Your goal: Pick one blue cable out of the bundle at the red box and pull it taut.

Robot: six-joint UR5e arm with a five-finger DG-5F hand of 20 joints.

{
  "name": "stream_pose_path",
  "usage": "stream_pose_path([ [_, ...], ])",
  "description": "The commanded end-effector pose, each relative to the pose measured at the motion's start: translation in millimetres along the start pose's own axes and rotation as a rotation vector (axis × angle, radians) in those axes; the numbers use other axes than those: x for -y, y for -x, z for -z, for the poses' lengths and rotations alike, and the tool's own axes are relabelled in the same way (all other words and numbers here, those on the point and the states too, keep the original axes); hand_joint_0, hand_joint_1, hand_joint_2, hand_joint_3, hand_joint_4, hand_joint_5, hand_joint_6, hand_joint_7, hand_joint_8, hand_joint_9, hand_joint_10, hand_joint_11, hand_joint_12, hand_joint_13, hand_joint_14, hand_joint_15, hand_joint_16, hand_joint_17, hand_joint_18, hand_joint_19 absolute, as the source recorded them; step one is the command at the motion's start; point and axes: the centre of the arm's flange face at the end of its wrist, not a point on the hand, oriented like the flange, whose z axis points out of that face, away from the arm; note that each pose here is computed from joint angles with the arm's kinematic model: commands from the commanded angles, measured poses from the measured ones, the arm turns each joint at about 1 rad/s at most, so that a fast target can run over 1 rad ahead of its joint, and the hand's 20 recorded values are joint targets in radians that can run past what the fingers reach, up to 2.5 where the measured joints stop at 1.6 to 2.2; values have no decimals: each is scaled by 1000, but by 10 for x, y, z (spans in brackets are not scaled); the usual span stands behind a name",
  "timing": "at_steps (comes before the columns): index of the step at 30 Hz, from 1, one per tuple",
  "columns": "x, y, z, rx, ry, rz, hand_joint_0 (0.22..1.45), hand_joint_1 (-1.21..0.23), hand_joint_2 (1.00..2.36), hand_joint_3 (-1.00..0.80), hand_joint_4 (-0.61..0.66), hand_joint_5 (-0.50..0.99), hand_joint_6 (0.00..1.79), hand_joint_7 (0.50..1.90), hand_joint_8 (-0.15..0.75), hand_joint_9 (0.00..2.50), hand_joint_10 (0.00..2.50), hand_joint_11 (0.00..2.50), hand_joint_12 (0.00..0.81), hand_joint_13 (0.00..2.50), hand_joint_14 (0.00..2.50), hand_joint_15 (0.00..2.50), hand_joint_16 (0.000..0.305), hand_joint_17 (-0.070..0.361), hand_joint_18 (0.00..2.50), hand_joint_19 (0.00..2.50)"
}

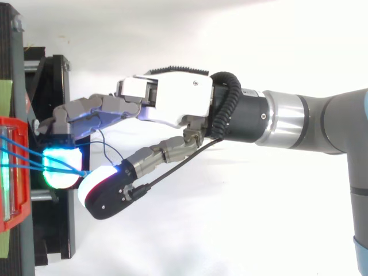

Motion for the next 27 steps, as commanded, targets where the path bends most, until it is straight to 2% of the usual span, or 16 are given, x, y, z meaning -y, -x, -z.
stream_pose_path([
  [1,25,28,19,-1,-14,3,606,-676,1006,-421,264,-103,532,1235,319,553,4,171,334,332,5,139,48,107,357,266],
  [16,21,107,21,0,-16,6,615,-671,1007,-400,259,-107,556,1207,319,558,3,165,333,340,5,141,47,107,371,264],
  [19,18,78,21,-29,-14,6,615,-672,1008,-397,255,-109,564,1200,319,559,4,166,333,341,5,140,47,107,372,271],
  [27,2,75,14,-31,-7,14,624,-673,1009,-371,248,-117,599,1158,319,558,3,165,334,343,6,144,47,106,375,263],
])
